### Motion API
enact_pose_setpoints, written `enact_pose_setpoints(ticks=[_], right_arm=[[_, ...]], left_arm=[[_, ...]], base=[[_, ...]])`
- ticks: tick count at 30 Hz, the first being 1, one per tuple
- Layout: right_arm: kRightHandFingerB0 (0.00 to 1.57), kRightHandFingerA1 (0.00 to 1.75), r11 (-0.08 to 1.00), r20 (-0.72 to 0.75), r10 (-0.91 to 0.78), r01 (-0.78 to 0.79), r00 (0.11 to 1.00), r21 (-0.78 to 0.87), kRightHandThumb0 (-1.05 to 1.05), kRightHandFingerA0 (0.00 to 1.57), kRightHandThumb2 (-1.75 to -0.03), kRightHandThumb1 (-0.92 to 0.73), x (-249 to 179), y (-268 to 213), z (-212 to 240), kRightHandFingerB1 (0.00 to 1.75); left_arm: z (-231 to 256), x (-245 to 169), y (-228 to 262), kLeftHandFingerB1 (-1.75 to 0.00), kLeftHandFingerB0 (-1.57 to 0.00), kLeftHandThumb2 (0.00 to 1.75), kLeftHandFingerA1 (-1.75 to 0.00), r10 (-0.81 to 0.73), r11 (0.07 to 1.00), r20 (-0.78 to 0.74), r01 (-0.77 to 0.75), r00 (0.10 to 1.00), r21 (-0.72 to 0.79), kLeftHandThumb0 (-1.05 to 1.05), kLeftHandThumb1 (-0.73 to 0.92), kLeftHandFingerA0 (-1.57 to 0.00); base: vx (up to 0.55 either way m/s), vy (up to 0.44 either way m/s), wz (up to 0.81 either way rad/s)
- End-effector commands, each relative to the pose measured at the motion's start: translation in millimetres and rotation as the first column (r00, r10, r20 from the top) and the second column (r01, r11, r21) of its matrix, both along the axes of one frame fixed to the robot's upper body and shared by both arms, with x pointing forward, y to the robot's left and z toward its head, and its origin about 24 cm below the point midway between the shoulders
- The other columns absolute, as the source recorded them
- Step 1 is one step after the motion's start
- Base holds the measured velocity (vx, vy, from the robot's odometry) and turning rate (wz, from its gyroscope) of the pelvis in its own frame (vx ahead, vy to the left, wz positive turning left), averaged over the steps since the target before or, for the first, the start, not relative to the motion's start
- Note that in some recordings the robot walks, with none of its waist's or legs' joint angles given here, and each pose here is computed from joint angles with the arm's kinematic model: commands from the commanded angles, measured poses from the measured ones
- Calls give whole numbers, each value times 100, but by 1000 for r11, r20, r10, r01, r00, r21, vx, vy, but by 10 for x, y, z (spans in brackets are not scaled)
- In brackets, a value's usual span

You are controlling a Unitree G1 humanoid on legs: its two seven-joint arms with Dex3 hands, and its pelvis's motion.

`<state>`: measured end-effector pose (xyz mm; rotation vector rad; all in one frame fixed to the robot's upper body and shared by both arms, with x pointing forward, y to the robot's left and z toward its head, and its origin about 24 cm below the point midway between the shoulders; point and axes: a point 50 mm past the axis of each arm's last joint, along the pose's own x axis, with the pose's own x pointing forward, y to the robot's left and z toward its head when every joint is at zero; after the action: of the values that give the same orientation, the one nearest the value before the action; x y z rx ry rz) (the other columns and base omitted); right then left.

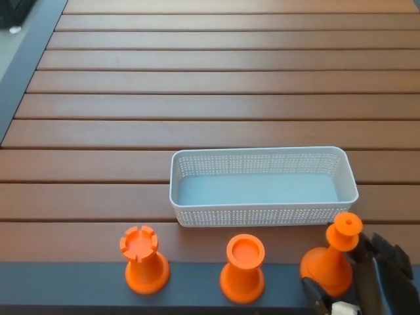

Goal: Using the right hand to place 3 different shape and weight chess pieces into a small container

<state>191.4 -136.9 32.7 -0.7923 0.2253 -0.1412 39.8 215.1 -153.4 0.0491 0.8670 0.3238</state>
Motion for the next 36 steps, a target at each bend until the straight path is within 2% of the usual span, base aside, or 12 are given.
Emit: enact_pose_setpoints(ticks=[1, 6, 8, 9, 10, 11, 12, 13, 14, 19, 28, 36], right_arm=[[35, 55, 1000, 27, -1, 1, 1000, 13, -60, 24, -59, -64, 30, 21, 27, 36], [35, 53, 998, -11, -64, 65, 998, 25, -59, 32, -60, -65, 36, -82, 3, 38], [36, 56, 996, -9, -83, 83, 997, 35, -58, 45, -60, -65, 41, -132, -21, 40], [39, 59, 993, -6, -105, 105, 994, 61, -55, 63, -60, -64, 45, -160, -29, 40], [39, 59, 991, -5, -111, 111, 994, 69, -55, 63, -60, -64, 46, -167, -31, 40], [40, 66, 990, 9, -115, 114, 993, 87, -51, 78, -60, -64, 47, -175, -32, 42], [39, 79, 989, 22, -118, 115, 993, 98, -48, 92, -89, -56, 60, -170, -28, 57], [39, 79, 988, 28, -120, 116, 992, 101, -48, 92, -89, -56, 69, -165, -26, 57], [46, 70, 987, 41, -119, 114, 992, 115, -41, 107, -63, -75, 85, -142, -15, 47], [52, 75, 985, 89, -107, 93, 990, 145, -39, 122, -64, -77, 126, -35, 46, 49], [56, 99, 984, 177, -35, 2, 984, 180, -32, 123, -63, -78, 157, 212, 208, 50], [55, 102, 992, 195, -19, -6, 981, 127, -29, 120, -64, -80, 207, 194, 213, 46]], left_arm=[[5, -49, -89, -114, -144, 151, -120, -3, 998, 41, 5, 999, -59, -23, 19, -153], [21, -71, -79, -110, -149, 151, -115, -25, 997, 59, 29, 998, -69, -24, 16, -156], [27, -81, -79, -105, -149, 159, -112, -16, 997, 70, 21, 997, -80, -17, 14, -157], [22, -92, -81, -108, -150, 151, -114, -14, 996, 65, 19, 998, -89, -23, 16, -156], [21, -95, -82, -108, -150, 151, -114, -13, 996, 64, 19, 998, -91, -23, 16, -156], [16, -102, -87, -109, -150, 148, -115, -1, 995, 61, 8, 998, -103, -22, 18, -155], [19, -99, -90, -107, -149, 159, -114, -13, 995, 63, 19, 998, -93, -17, 14, -157], [22, -94, -90, -107, -149, 159, -114, -26, 996, 65, 31, 998, -84, -17, 14, -157], [21, -89, -92, -111, -150, 151, -116, -34, 996, 61, 38, 998, -76, -25, 16, -156], [-2, -85, -113, -111, -148, 147, -117, -6, 994, 46, 11, 999, -107, -19, 19, -154], [-8, -122, -121, -114, -148, 150, -115, -2, 994, 33, 5, 999, -108, -20, 17, -155], [-13, -154, -122, -116, -145, 146, -117, -2, 994, 23, 5, 1000, -111, -19, 22, -152]], base=[[0, 0, 0], [0, 0, 0], [0, 0, 0], [0, 0, 0], [0, 0, 0], [0, 0, 0], [0, 0, 0], [0, 0, 0], [0, 0, 0], [0, 0, 0], [0, 0, 0], [0, 0, 0]])
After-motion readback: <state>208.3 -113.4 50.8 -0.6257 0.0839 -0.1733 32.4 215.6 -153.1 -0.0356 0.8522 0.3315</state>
